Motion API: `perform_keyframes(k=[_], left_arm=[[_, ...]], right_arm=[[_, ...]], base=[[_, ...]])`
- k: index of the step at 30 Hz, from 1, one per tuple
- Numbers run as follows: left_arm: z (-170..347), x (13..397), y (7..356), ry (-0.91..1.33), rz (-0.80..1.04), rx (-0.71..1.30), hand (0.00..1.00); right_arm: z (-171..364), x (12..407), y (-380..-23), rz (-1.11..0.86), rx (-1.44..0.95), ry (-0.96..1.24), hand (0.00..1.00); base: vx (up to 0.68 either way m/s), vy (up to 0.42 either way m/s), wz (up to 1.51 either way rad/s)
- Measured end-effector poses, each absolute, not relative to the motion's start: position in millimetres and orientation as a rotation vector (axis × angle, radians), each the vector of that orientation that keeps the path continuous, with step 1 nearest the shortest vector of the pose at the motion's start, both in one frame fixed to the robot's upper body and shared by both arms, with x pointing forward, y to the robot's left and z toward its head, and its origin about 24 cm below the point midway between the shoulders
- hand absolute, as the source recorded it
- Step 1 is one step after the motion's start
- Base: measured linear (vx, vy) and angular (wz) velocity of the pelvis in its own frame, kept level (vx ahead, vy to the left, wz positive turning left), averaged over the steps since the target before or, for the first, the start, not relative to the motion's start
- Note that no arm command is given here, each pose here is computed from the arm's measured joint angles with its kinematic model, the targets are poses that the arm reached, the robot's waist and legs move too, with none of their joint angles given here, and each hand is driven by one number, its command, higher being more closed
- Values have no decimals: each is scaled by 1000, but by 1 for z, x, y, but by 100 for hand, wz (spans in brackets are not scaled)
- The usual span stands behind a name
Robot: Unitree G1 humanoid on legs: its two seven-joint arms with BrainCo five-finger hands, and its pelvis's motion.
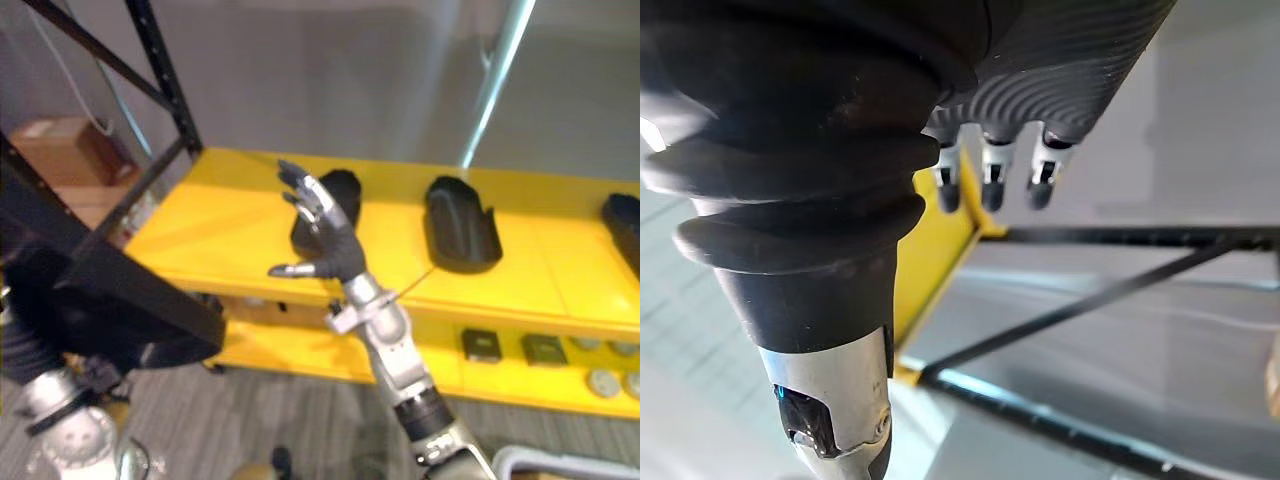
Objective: Walk over and take plastic housings, then place them on the shelf
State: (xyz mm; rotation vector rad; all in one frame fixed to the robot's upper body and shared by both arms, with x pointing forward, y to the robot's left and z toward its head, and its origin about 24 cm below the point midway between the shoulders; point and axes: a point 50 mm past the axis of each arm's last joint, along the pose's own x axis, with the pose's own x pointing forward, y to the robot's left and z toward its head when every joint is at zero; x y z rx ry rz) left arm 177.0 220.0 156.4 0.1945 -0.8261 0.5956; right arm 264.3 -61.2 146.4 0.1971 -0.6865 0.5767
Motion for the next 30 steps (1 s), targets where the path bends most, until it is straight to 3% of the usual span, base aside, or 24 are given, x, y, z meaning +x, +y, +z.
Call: perform_keyframes(k=[4, 9, 17, 23, 30], left_arm=[[158, 179, 225, -807, 613, 244, 100], [157, 183, 225, -779, 541, 289, 100], [141, 208, 229, -656, 556, 279, 100], [128, 193, 226, -590, 588, 237, 100], [133, 185, 216, -629, 509, 218, 100]], right_arm=[[147, 262, -66, 500, 205, -705, 0], [122, 259, -106, 294, 178, -621, 0], [145, 244, -119, 296, 172, -747, 0], [137, 242, -150, 228, 196, -715, 0], [128, 233, -158, 126, 186, -678, 0]], base=[[0, 40, -11], [0, 48, 1], [-18, -80, 43], [77, -104, 48], [22, -34, 57]])
